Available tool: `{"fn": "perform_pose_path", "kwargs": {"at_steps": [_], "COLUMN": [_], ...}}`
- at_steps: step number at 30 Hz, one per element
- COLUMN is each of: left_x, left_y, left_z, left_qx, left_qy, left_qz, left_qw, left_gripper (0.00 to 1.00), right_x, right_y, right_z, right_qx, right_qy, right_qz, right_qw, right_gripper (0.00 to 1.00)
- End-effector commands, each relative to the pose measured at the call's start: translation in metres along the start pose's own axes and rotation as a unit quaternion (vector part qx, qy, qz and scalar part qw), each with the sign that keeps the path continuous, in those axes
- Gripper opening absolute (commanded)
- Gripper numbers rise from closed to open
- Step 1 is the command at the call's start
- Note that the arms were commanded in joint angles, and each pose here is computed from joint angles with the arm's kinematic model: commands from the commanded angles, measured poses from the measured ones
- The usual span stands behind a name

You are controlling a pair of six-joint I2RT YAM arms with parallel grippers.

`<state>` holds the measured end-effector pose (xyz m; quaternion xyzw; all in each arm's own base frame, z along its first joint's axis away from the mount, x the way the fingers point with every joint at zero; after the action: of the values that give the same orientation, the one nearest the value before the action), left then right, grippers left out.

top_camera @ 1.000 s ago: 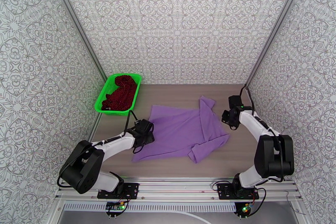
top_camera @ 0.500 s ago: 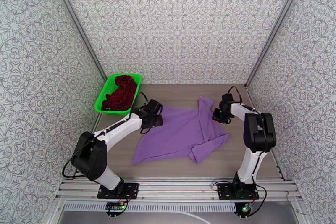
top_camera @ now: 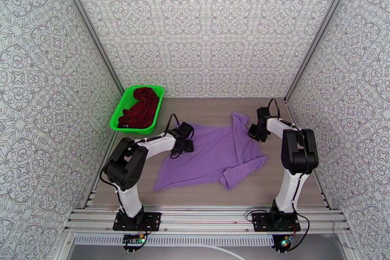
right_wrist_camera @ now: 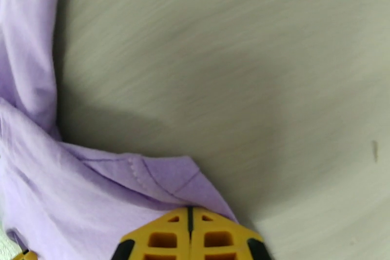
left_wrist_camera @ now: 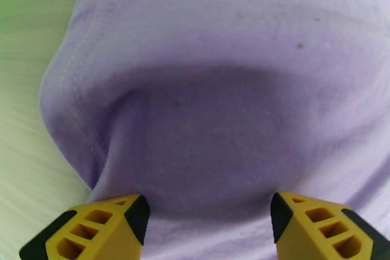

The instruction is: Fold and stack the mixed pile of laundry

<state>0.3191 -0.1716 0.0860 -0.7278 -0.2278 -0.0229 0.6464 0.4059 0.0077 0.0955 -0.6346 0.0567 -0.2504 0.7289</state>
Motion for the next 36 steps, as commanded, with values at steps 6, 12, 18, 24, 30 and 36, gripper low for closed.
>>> {"fn": "perform_pose_path", "kwargs": {"at_steps": [6, 12, 18, 24, 30, 36], "left_x": [-0.050, -0.055, -0.058, -0.041, 0.020, 0.073], "left_y": [0.045, 0.051, 0.056, 0.034, -0.031, -0.052], "left_z": [0.074, 0.079, 0.079, 0.059, 0.017, 0.002], "left_qx": [0.081, 0.076, 0.070, 0.051, 0.017, -0.004], "left_qy": [-0.054, -0.058, -0.056, -0.032, 0.016, 0.021], "left_qz": [0.093, 0.101, 0.106, 0.091, 0.028, -0.008], "left_qw": [0.991, 0.990, 0.990, 0.994, 0.999, 1.000], "left_gripper": [0.72, 0.72, 0.72, 0.73, 0.76, 0.76], "right_x": [-0.025, -0.048, -0.046, -0.017, 0.020, 0.029], "right_y": [-0.011, -0.030, -0.051, -0.094, -0.095, -0.056], "right_z": [-0.072, -0.092, -0.087, -0.062, -0.022, 0.002], "right_qx": [-0.114, -0.145, -0.126, -0.055, 0.036, 0.038], "right_qy": [0.092, 0.119, 0.114, 0.073, -0.006, -0.040], "right_qz": [0.001, -0.009, -0.021, -0.059, -0.035, 0.017], "right_qw": [0.989, 0.982, 0.985, 0.994, 0.999, 0.998], "right_gripper": [0.00, 0.00, 0.00, 0.11, 0.13, 0.13]}}
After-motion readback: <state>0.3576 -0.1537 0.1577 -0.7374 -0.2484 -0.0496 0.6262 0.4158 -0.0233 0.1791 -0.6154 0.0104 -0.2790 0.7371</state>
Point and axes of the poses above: each hand's point on the last joint's axis, 136 mm out from that joint toward the fingers, its own y axis out along the fingers, its own z axis along the line the jaws close on, x = y × z, the point moved 8 cm from there along -y, back along the fingers, and after that the axes turned 6 degrees about -y, right-handed, at the moved point
